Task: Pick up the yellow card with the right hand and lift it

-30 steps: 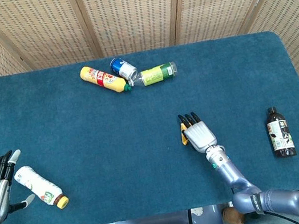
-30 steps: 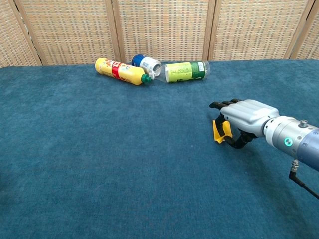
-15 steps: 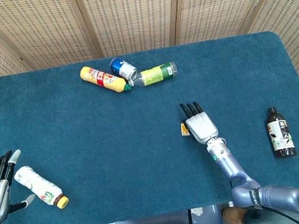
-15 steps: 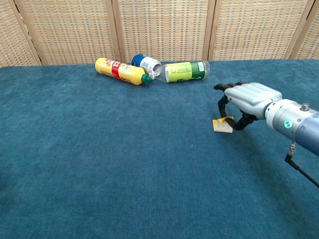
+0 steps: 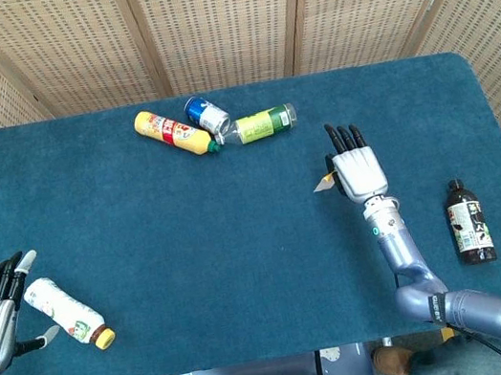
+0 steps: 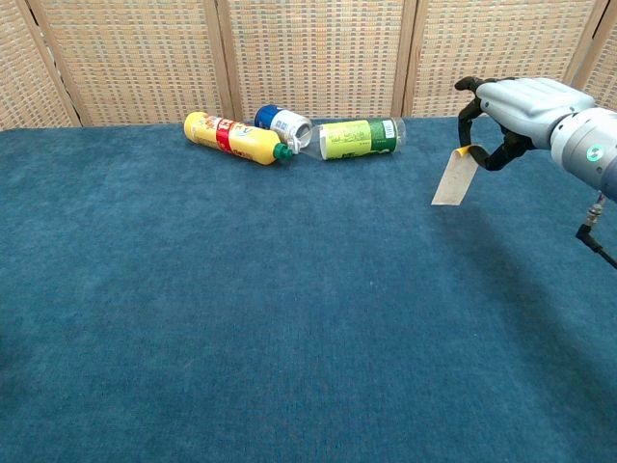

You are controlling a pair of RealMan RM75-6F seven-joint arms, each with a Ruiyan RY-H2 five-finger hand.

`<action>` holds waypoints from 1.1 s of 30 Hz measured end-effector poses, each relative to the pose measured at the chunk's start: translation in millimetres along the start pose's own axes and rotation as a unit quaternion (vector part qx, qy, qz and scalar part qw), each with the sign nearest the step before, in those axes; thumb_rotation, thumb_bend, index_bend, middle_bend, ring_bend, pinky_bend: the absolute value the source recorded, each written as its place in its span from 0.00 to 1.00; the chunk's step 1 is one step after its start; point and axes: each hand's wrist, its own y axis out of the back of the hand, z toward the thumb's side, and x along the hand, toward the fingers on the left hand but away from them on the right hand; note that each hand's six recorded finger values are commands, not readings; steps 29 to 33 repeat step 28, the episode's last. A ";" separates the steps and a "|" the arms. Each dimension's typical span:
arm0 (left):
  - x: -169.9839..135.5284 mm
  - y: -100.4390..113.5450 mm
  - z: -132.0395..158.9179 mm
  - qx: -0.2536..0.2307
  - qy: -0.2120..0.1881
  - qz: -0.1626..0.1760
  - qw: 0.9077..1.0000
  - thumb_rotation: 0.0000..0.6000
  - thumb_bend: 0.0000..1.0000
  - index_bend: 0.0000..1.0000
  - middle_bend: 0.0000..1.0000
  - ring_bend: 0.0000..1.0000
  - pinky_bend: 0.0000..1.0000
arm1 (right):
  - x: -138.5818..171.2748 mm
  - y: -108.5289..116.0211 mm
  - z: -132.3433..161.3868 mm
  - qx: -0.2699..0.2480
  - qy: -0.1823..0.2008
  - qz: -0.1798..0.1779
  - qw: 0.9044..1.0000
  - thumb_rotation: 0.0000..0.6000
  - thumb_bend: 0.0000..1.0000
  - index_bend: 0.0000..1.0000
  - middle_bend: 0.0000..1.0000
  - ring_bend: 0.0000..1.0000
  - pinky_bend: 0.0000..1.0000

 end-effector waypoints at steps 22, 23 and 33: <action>-13.9 10.0 3.3 -0.013 -0.022 0.014 1.000 1.00 0.00 0.00 0.00 0.00 0.00 | 107.3 22.6 126.0 -0.346 0.158 0.257 0.889 1.00 0.65 0.75 0.01 0.00 0.00; -14.2 10.3 3.2 -0.014 -0.022 0.014 1.000 1.00 0.00 0.00 0.00 0.00 0.00 | 111.4 21.6 128.6 -0.351 0.159 0.264 0.884 1.00 0.65 0.75 0.01 0.00 0.00; -15.9 11.7 3.6 -0.015 -0.025 0.017 0.999 1.00 0.00 0.00 0.00 0.00 0.00 | 125.5 17.3 134.7 -0.354 0.168 0.283 0.876 1.00 0.65 0.75 0.01 0.00 0.00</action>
